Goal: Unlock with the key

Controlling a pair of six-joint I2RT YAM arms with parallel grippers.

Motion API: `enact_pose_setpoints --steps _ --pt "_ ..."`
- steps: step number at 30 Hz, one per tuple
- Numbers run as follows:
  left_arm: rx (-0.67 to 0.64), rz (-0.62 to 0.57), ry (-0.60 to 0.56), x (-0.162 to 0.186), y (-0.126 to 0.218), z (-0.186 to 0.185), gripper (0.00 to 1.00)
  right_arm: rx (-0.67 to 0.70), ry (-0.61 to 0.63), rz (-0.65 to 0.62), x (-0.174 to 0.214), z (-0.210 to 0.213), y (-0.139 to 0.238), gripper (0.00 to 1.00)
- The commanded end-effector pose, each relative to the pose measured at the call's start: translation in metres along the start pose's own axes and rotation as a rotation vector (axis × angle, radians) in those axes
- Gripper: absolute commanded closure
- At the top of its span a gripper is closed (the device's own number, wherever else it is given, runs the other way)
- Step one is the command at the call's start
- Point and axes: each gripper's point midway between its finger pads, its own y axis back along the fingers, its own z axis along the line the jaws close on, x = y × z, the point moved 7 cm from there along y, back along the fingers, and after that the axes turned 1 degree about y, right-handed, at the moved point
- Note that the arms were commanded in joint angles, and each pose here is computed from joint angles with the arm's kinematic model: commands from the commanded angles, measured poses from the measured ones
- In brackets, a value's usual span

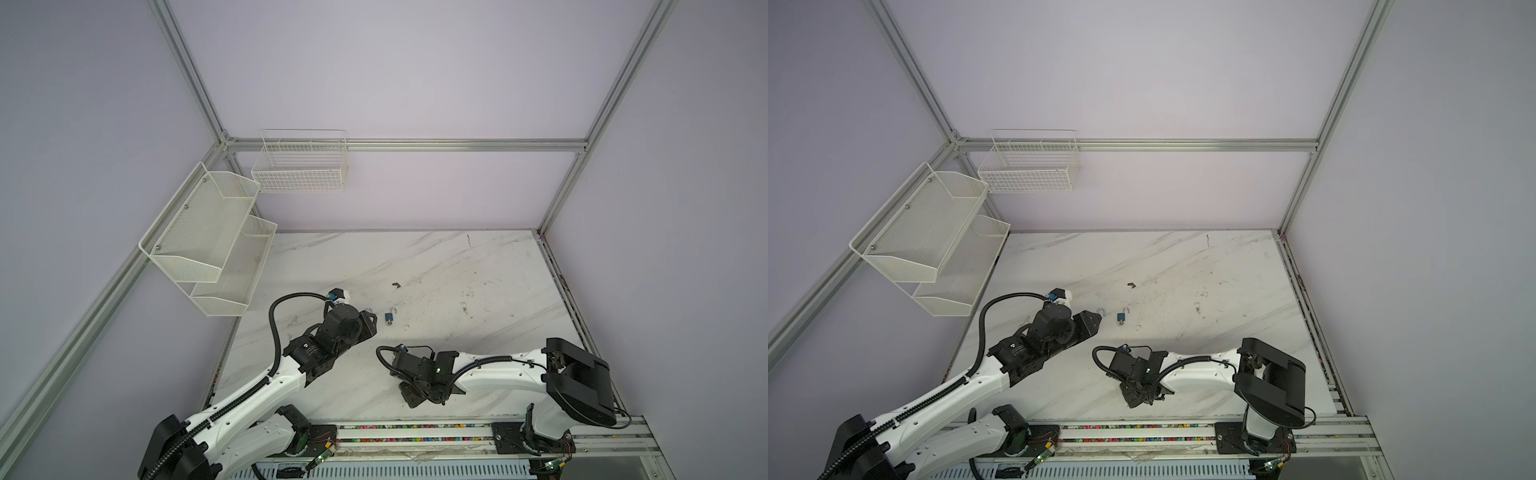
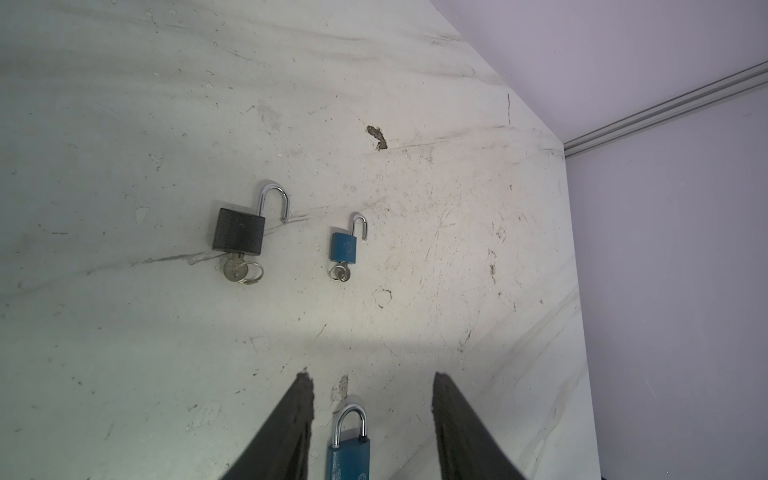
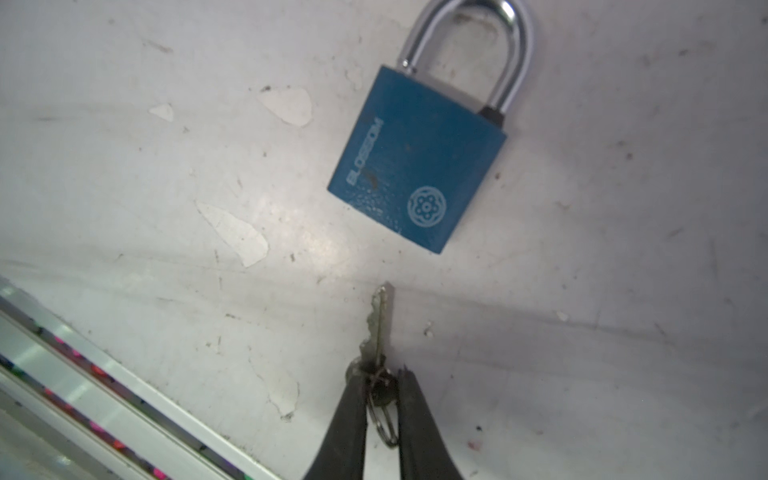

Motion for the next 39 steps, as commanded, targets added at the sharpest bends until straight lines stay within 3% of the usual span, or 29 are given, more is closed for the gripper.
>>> enact_pose_setpoints --steps 1,10,21,31,35,39 --pt "0.001 -0.004 0.021 0.003 -0.005 0.007 0.52 0.027 0.012 0.011 0.007 -0.004 0.001 0.89" --pt "0.061 -0.007 0.098 0.003 -0.001 0.005 0.53 0.004 0.007 -0.035 0.006 -0.006 0.012 1.00" --pt "0.165 -0.032 0.179 -0.006 0.018 -0.006 0.52 -0.098 -0.035 -0.190 -0.022 -0.001 0.051 1.00" --pt "0.360 -0.078 0.504 -0.025 0.020 -0.027 0.52 -0.240 -0.246 -0.516 -0.107 -0.029 0.129 1.00" --pt "0.431 -0.068 0.663 -0.031 0.013 -0.035 0.51 -0.275 -0.303 -0.632 -0.141 -0.037 0.146 1.00" --pt "0.489 -0.045 0.781 -0.036 0.004 -0.045 0.50 -0.298 -0.330 -0.672 -0.171 -0.040 0.145 1.00"
